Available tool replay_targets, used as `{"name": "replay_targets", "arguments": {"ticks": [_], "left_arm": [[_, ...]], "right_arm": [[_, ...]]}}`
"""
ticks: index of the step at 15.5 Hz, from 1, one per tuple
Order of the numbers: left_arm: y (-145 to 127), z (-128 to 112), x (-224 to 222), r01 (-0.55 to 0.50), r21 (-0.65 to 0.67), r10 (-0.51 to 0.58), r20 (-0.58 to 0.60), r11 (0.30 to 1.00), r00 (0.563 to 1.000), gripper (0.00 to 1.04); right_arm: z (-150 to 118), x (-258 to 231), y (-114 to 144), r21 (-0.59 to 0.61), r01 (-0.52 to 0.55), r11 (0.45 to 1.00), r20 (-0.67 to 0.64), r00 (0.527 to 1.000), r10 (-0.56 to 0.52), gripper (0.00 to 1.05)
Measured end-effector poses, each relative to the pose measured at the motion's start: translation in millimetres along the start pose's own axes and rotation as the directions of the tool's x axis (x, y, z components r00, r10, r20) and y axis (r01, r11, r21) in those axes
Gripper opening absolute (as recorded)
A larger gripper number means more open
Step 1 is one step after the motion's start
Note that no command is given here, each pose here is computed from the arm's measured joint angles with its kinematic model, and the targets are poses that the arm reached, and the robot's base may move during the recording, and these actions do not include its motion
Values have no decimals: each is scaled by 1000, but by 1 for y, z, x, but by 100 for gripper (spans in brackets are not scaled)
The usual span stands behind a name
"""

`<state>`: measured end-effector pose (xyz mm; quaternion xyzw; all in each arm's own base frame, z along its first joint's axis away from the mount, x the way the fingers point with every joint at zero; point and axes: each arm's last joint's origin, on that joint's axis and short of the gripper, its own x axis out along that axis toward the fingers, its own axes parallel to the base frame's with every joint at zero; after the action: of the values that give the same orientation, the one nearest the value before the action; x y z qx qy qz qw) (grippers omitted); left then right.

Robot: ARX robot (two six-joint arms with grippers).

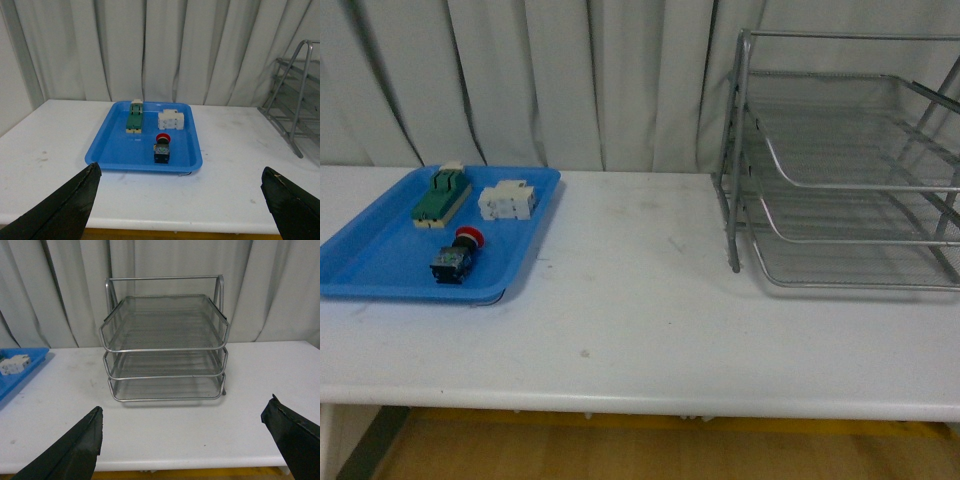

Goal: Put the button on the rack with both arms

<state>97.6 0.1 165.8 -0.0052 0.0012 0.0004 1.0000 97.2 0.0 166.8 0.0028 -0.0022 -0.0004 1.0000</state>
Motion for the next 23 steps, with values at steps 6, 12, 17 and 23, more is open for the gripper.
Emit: {"name": "replay_targets", "arguments": {"ticks": [6, 12, 17, 23], "left_arm": [[0, 0, 0, 0, 0, 0, 0, 1000, 1000, 98], [0, 0, 0, 0, 0, 0, 0, 1000, 1000, 98], [0, 0, 0, 0, 0, 0, 0, 1000, 1000, 98], [0, 0, 0, 0, 0, 0, 0, 1000, 1000, 98]], "right_arm": [[0, 0, 0, 0, 0, 1000, 0, 1000, 0, 98], [0, 0, 0, 0, 0, 1000, 0, 1000, 0, 98], [35, 48, -33, 204, -17, 979, -301, 951, 79, 98], [33, 209, -74, 307, 195, 932, -386, 920, -66, 98]]}}
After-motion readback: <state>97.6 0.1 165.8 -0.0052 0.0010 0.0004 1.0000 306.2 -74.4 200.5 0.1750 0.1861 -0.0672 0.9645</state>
